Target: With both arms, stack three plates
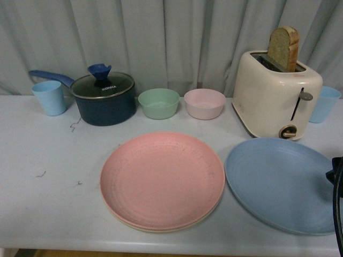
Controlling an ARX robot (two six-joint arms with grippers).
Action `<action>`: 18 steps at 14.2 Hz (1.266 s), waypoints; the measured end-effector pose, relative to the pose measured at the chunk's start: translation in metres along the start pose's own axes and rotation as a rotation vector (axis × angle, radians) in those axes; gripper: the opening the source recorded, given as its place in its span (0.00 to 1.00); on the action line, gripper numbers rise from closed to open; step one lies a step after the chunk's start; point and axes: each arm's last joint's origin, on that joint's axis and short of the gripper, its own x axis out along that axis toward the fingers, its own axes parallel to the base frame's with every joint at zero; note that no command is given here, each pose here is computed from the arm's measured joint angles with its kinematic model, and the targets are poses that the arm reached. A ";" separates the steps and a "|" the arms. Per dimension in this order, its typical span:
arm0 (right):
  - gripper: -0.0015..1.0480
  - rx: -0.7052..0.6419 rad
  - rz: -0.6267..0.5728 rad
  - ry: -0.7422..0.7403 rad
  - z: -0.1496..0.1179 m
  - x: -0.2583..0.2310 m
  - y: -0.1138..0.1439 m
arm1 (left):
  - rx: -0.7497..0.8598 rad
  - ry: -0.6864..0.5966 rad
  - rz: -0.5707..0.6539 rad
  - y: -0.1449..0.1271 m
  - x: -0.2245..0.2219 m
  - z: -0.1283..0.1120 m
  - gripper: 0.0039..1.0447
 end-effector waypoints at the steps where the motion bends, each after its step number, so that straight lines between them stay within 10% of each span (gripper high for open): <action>1: 0.94 0.008 -0.010 0.002 -0.002 0.006 0.000 | 0.000 0.000 0.000 0.000 0.000 0.000 0.94; 10: 0.06 0.089 -0.005 -0.015 -0.018 0.000 -0.001 | 0.000 0.000 0.000 0.000 0.000 0.000 0.94; 18: 0.03 0.106 0.078 -0.250 0.028 -0.107 0.014 | 0.000 0.000 0.000 0.000 0.000 0.000 0.94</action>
